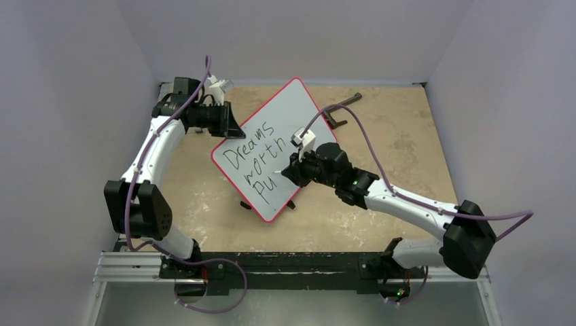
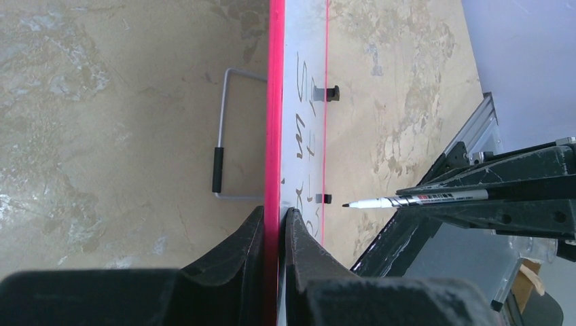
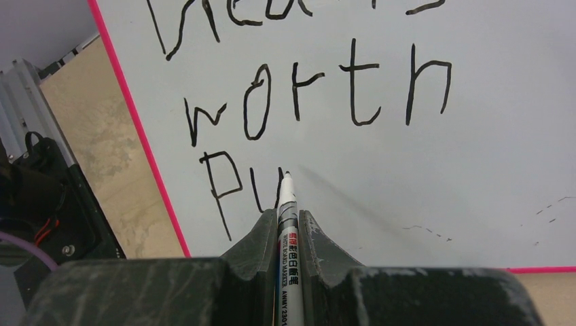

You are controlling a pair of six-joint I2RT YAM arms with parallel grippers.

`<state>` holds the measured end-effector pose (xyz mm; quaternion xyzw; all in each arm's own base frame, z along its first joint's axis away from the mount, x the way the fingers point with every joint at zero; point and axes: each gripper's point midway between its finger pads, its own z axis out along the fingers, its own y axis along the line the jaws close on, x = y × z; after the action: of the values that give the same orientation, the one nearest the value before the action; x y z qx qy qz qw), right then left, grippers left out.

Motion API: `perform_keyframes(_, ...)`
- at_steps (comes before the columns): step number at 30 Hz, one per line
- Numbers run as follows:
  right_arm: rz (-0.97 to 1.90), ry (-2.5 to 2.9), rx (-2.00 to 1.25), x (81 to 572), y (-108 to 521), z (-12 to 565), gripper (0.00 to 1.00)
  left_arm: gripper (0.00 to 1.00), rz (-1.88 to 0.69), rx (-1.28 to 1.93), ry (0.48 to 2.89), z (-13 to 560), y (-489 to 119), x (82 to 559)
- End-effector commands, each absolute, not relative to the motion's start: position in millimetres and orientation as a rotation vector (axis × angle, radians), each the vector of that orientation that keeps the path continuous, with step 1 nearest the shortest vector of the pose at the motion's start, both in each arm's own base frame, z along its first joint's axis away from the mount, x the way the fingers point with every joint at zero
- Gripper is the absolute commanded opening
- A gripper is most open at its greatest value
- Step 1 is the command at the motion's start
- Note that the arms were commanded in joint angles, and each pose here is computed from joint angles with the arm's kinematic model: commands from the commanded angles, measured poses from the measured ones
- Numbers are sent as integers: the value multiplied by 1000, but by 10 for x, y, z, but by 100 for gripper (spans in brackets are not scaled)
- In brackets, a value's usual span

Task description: Write a sentence on the whiteboard

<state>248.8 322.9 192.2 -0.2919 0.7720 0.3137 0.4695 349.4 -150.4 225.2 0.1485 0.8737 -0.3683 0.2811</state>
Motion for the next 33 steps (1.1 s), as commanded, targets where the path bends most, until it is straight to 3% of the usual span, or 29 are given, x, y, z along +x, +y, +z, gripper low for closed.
perform_keyframes(1,761,1836,-673,2646,3302,2125,0,0,-826,453,2235,2493,-1397,3599)
perform_keyframes(18,764,1834,-658,2832,3376,2091,0,0,-814,467,2246,2461,-1420,3581)
perform_keyframes(33,747,1911,-680,2781,3320,1716,0,0,-813,475,2227,2525,-1429,3560)
